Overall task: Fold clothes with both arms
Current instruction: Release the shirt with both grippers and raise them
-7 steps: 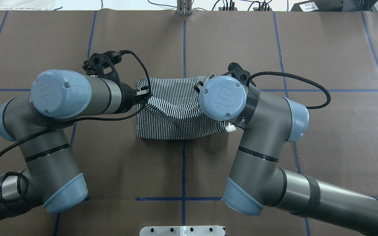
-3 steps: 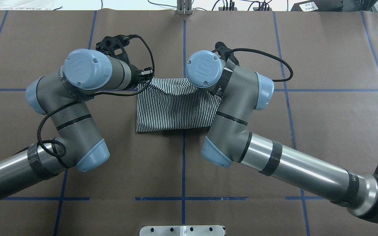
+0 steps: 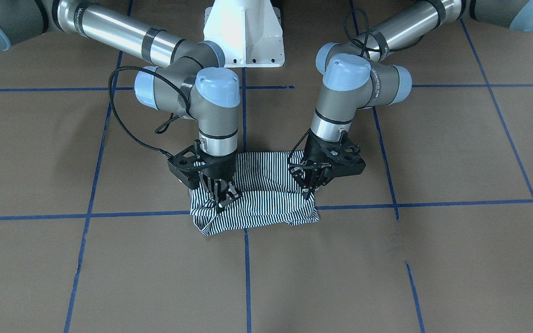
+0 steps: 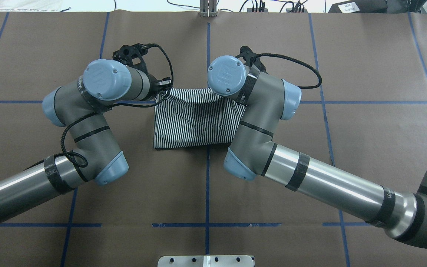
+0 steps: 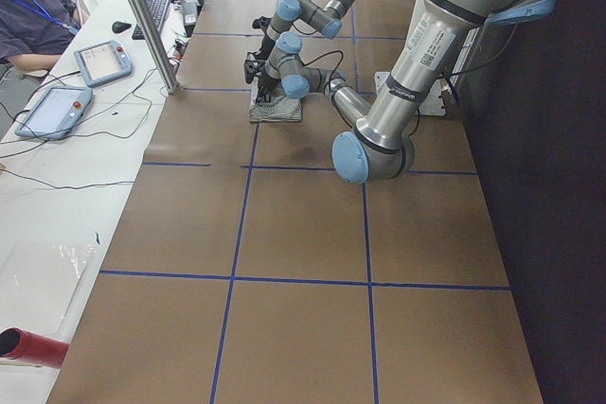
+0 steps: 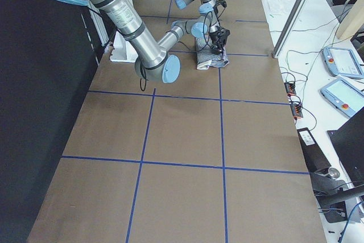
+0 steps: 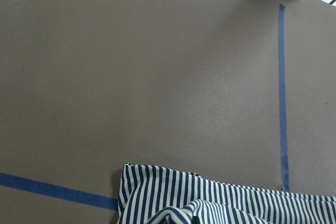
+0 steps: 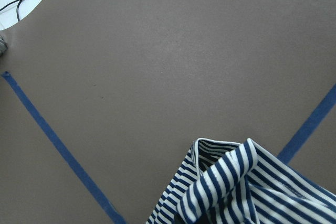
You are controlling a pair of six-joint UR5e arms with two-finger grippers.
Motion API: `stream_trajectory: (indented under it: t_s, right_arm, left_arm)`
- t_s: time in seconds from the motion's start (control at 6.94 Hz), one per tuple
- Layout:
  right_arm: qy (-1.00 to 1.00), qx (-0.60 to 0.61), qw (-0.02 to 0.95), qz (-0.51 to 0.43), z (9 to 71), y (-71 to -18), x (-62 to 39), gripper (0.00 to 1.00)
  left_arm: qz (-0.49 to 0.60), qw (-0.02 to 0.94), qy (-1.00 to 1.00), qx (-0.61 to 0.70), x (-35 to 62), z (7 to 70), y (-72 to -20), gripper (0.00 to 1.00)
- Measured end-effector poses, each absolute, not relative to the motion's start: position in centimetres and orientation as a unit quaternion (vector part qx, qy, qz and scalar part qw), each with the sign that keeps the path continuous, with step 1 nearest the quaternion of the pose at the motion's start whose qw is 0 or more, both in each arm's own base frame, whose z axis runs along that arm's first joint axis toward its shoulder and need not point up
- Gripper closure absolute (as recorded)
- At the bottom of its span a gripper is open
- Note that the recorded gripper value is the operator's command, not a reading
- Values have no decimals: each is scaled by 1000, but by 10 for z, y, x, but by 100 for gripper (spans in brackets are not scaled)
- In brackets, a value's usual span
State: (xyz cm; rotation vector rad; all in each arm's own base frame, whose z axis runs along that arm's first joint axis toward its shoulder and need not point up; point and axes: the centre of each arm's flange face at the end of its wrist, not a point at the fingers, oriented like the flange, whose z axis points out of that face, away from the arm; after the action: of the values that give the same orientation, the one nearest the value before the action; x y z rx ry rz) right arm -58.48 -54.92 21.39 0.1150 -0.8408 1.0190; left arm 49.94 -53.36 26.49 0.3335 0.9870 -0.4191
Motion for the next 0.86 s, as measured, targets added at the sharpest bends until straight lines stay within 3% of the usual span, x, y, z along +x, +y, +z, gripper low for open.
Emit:
stream_trajectory:
  t_s: [0.14, 0.29, 0.86]
  right_arm:
    - [-390, 54, 788, 472, 218, -552, -588, 99]
    - [-389, 57, 791, 468, 221, -553, -589, 1]
    - [-398, 90, 830, 379, 194, -557, -582, 0]
  left_arm:
    - [-199, 847, 466, 158, 501, 268, -535, 71]
    - [-198, 849, 465, 158, 501, 271, -534, 1]
    - [-77, 863, 455, 205, 464, 283, -555, 0]
